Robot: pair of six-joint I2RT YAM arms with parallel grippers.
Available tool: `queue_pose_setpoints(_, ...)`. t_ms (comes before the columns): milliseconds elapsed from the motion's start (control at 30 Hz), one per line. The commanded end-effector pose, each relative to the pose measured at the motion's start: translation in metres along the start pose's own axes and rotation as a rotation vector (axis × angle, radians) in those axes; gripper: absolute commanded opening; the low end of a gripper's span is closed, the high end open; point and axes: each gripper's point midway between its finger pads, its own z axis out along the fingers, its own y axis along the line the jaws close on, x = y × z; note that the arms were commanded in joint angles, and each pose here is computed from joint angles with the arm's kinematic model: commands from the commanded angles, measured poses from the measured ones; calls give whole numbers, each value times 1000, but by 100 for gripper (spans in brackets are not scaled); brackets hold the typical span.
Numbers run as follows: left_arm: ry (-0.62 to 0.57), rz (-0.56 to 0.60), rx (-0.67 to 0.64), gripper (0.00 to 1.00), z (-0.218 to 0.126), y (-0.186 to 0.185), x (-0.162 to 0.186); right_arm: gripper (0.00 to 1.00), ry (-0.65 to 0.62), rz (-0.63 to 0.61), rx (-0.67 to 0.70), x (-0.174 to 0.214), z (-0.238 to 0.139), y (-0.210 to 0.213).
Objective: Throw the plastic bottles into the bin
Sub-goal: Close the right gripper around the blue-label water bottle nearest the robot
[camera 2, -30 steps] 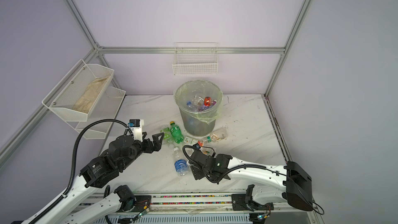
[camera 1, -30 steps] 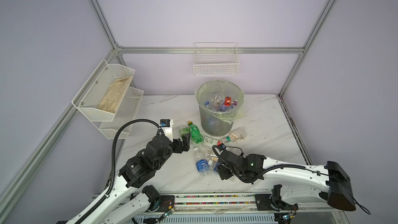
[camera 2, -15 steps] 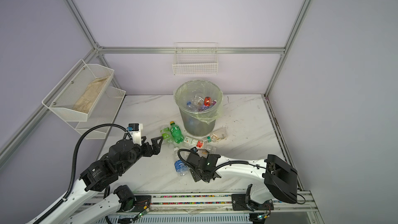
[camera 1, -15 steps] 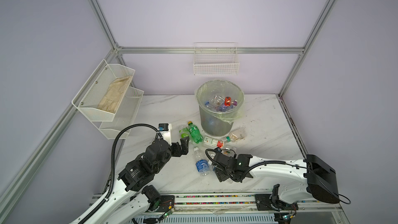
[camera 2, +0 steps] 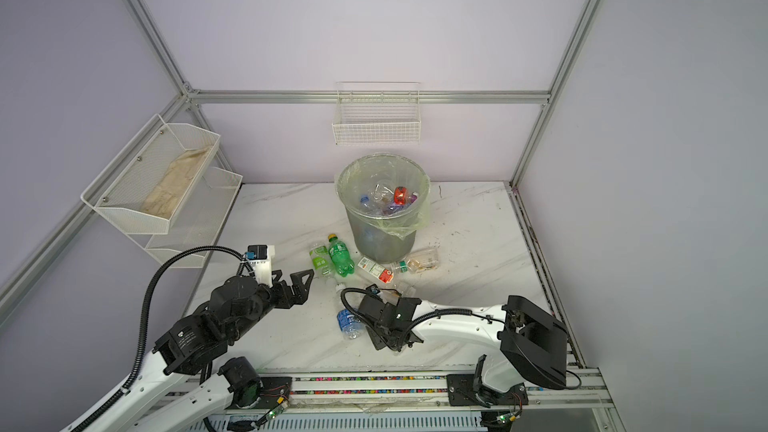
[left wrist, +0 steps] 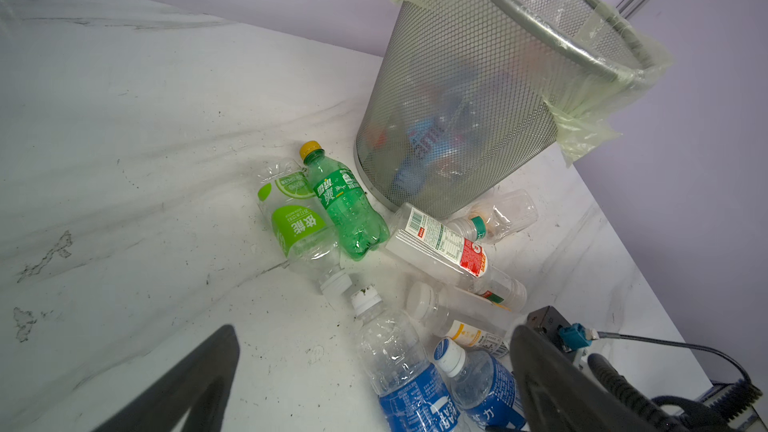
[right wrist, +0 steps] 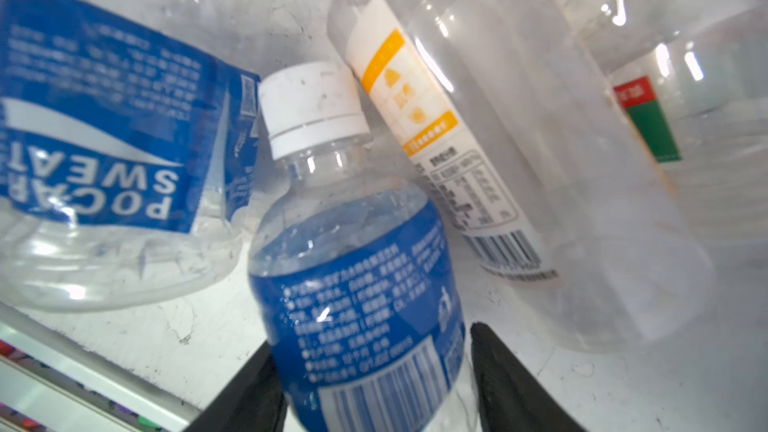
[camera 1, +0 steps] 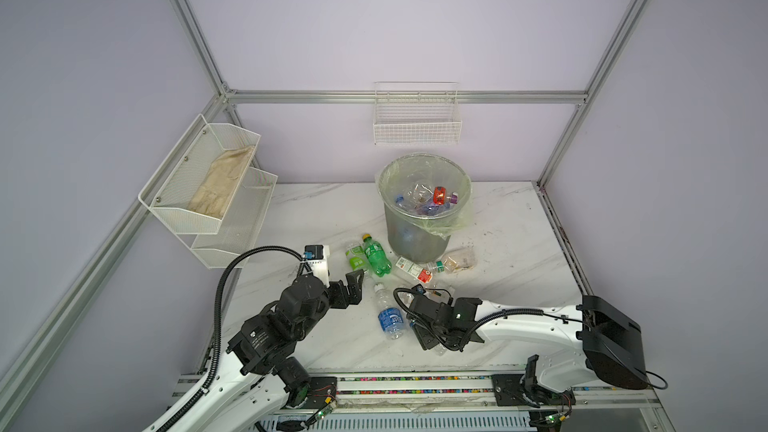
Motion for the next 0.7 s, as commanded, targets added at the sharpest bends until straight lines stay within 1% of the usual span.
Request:
queue_pose_setpoints(0,14,-17,1,100,4,4,12,66,53,-13,48,18,13,-10)
queue_pose_setpoints(133,16,-22,2,100,3,6,13,66,61,-15,53,20,15,-11)
queue_pose_setpoints(367,21,-29,6,100,2,7,18,73,79,-27,59,24,18,-9)
queue_pose_setpoints(533,19,-30,6,100,2,8,18,75,76,-29,60,22,17,-7)
queue_pose_setpoints(600,20,-30,7,100,2,8,18,75,80,-31,64,22,17,-7)
queue_pose_setpoints(667,21,-29,6,100,2,8,19,70,79,-33,65,21,17,-5)
